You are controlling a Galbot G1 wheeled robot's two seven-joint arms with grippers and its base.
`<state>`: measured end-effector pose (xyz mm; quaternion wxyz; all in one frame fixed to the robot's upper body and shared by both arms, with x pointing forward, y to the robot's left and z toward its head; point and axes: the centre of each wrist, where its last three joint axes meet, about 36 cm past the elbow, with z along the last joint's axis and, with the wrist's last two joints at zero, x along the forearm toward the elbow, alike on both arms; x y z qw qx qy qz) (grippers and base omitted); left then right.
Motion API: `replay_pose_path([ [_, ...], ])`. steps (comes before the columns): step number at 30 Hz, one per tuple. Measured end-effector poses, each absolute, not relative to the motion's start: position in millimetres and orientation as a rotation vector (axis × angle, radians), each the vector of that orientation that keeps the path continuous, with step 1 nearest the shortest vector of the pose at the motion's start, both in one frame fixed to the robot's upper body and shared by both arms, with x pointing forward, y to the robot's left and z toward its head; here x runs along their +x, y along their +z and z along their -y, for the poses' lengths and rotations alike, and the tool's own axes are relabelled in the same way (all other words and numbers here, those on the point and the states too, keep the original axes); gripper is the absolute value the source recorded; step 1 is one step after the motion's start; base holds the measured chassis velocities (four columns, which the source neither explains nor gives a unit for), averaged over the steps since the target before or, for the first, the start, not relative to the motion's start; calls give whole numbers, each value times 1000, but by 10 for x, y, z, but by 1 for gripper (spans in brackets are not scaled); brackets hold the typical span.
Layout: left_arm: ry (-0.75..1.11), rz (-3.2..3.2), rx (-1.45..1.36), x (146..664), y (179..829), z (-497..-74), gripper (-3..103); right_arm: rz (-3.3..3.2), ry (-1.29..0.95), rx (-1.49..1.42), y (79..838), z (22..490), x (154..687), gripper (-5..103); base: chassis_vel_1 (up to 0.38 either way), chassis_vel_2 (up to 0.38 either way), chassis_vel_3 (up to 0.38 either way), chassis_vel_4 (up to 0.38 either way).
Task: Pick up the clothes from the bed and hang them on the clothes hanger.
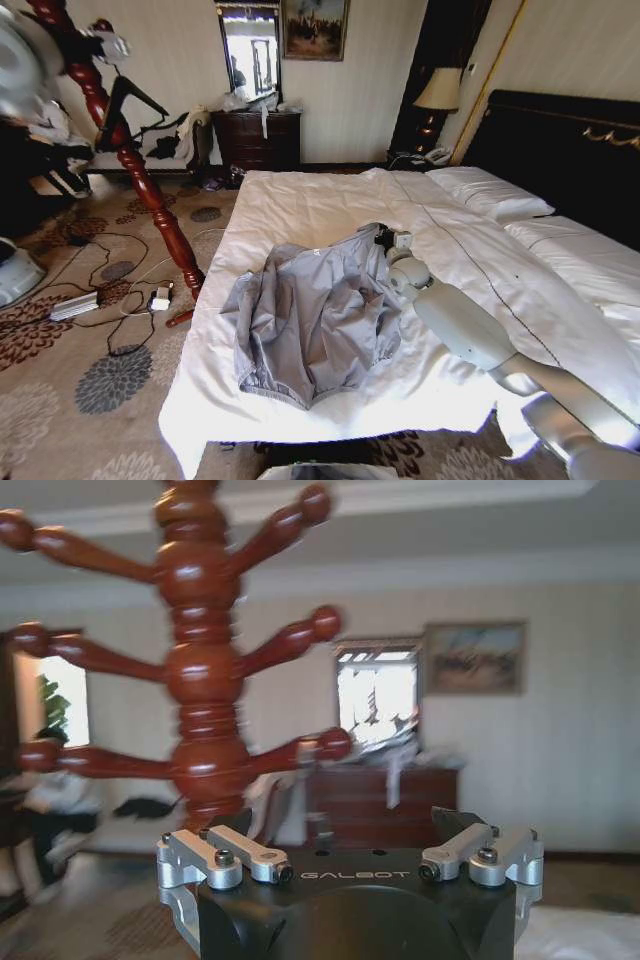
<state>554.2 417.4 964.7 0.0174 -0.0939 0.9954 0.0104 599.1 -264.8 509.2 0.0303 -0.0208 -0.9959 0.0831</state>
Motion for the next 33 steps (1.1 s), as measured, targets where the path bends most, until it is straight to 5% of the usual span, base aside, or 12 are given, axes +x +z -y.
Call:
replay_pose_path([
  [14,-25,-3292,-610,5957,10157,-4347,99,3088,240,-17,5193,2513,6021,0,0,0,0,0],
  [33,-157,-3397,-530,6642,9778,-4399,99,3066,150,54,5167,2431,6026,0,0,0,0,0],
])
